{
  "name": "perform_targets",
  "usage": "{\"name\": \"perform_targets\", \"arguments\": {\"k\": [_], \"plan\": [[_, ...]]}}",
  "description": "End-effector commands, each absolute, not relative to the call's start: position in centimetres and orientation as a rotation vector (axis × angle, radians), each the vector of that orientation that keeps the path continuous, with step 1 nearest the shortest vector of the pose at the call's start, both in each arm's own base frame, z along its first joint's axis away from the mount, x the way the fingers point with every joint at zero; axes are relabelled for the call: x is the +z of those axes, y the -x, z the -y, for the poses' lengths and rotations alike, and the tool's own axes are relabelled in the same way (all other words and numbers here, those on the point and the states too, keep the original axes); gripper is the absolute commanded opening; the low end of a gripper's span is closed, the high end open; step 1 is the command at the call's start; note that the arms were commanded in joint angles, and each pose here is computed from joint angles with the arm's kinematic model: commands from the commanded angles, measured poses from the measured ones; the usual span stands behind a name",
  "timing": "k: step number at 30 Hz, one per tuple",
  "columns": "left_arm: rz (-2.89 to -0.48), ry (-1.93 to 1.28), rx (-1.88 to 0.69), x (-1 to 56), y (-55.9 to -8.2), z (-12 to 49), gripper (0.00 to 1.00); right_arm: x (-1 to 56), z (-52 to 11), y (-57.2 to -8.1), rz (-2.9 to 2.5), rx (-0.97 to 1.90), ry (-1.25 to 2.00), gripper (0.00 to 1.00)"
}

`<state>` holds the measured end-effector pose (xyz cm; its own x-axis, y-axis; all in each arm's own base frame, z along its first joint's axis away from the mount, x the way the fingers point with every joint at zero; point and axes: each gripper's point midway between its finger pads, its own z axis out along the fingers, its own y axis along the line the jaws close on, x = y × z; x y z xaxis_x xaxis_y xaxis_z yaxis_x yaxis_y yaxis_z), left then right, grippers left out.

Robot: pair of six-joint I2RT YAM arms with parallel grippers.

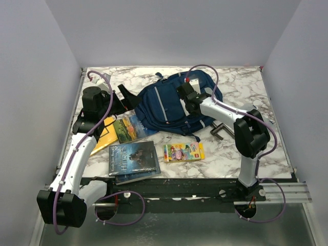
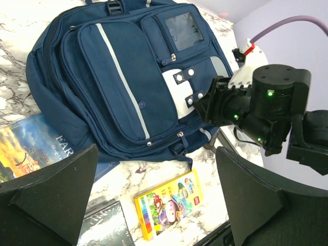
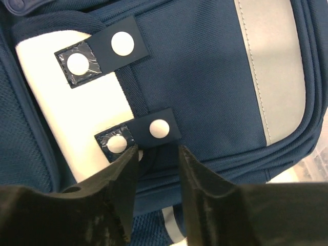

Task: Pack the student bag
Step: Adjust the student bag at the center of the board.

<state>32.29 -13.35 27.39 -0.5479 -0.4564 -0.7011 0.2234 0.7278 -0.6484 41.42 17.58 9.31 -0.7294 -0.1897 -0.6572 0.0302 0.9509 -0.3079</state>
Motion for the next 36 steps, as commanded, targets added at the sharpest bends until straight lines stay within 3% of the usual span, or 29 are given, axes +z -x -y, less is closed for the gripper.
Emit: {"name": "perform_targets", "arguments": {"k": [1, 5, 9, 13, 15, 17, 21, 26, 30, 33, 36], "plan": [[-1.963, 0.159, -0.919, 27.4, -32.3, 13.7, 0.98, 13.5, -17.6, -40.7, -2.352, -0.299, 0.087, 0.45], [-1.972, 0.162, -0.936, 27.1, -32.4, 13.8, 0.98, 18.1, -20.0, -41.2, -2.278, -0.095, 0.128, 0.6], [-1.973, 0.169, -0.941, 27.0, -32.5, 13.8, 0.98, 18.3, -23.8, -42.2, -2.272, 0.11, 0.193, 0.63], [-1.973, 0.172, -0.943, 26.9, -32.4, 13.7, 0.98, 15.5, -24.9, -43.7, -2.293, 0.15, 0.176, 0.51], [-1.973, 0.171, -0.944, 26.8, -32.4, 13.7, 0.98, 13.0, -23.7, -44.5, -2.301, 0.089, 0.142, 0.33], [-1.975, 0.168, -0.949, 26.8, -32.4, 13.8, 0.98, 10.0, -21.7, -44.8, -2.299, -0.048, 0.121, 0.24], [-2.002, 0.165, -0.974, 26.1, -32.6, 14.2, 0.98, 3.7, -18.0, -42.9, -2.389, -0.287, 0.102, 0.2], [-2.032, 0.17, -1.001, 25.4, -32.9, 14.6, 0.98, 5.0, -17.8, -42.8, -2.375, -0.288, 0.099, 0.21], [-2.051, 0.169, -1.034, 25.0, -32.9, 15.0, 0.98, 10.2, -21.1, -42.8, -2.346, -0.044, 0.136, 0.29], [-2.069, 0.159, -1.061, 24.6, -32.9, 15.4, 0.98, 12.7, -24.5, -40.9, -2.325, 0.213, 0.208, 0.48], [-2.112, 0.153, -1.12, 23.7, -32.8, 16.3, 0.98, 12.9, -26.4, -38.7, -2.356, 0.406, 0.218, 0.54]]}}
